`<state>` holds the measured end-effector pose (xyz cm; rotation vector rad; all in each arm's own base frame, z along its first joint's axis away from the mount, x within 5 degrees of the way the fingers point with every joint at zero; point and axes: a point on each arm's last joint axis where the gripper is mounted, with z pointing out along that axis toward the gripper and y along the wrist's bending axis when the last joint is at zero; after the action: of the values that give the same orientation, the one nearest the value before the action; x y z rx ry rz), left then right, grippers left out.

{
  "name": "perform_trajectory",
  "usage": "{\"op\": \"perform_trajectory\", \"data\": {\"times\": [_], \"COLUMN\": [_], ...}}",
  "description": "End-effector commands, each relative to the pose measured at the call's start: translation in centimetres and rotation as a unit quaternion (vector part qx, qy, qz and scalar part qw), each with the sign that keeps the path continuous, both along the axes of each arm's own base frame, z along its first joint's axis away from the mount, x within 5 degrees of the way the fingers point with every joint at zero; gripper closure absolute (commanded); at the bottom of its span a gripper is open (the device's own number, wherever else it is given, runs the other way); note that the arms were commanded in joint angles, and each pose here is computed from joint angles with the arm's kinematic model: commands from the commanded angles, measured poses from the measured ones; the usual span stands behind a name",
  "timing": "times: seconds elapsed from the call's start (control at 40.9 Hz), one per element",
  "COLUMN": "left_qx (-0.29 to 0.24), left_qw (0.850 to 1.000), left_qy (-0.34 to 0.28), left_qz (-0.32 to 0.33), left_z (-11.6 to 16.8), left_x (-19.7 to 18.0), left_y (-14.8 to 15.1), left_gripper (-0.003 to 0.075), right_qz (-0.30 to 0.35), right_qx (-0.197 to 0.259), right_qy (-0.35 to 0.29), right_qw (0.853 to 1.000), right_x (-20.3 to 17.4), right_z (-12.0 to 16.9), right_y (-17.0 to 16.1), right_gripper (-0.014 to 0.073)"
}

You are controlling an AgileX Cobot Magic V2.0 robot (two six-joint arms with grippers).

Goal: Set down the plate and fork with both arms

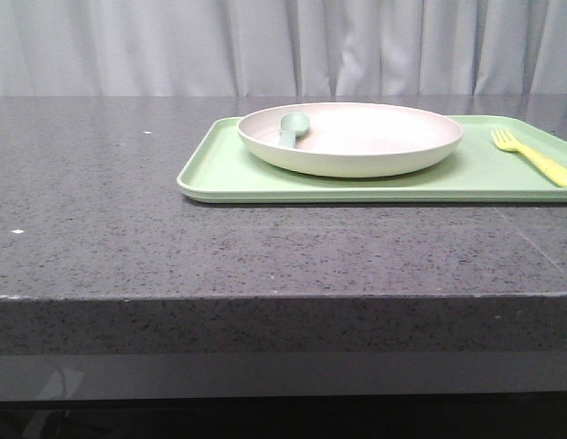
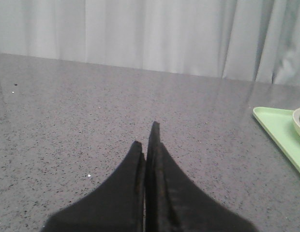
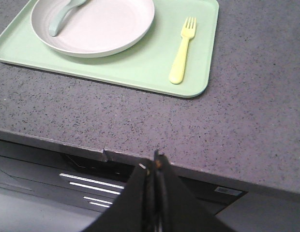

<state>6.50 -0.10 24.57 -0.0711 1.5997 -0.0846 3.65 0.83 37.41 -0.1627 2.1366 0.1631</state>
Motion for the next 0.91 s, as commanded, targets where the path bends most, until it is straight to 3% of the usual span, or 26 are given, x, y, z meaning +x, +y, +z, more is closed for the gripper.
{"op": "perform_trajectory", "data": {"times": [0.0,0.294,0.465,0.881], "left_qx": [-0.019,-0.03,0.006,0.003], "left_qw": [0.996,0.997,0.996,0.996], "left_qy": [-0.082,-0.076,-0.09,-0.088], "left_qz": [0.006,0.006,0.008,-0.02], "left_z": [0.5,-3.3,-3.1,-3.1], "left_x": [-0.3,-0.9,-1.1,-1.2], "left_y": [0.1,0.1,0.1,-0.2], "left_gripper": [0.0741,0.074,0.074,0.074], "right_qz": [-0.003,-0.003,-0.003,-0.003], "right_qx": [0.007,0.007,0.006,0.006], "right_qy": [-0.042,-0.042,-0.041,-0.041], "right_qw": [0.999,0.999,0.999,0.999], "right_x": [0.3,0.3,0.3,0.3], "right_z": [1.1,1.1,1.1,1.1], "right_y": [0.0,0.0,0.0,0.0], "right_gripper": [0.0663,0.0663,0.0663,0.0663]}}
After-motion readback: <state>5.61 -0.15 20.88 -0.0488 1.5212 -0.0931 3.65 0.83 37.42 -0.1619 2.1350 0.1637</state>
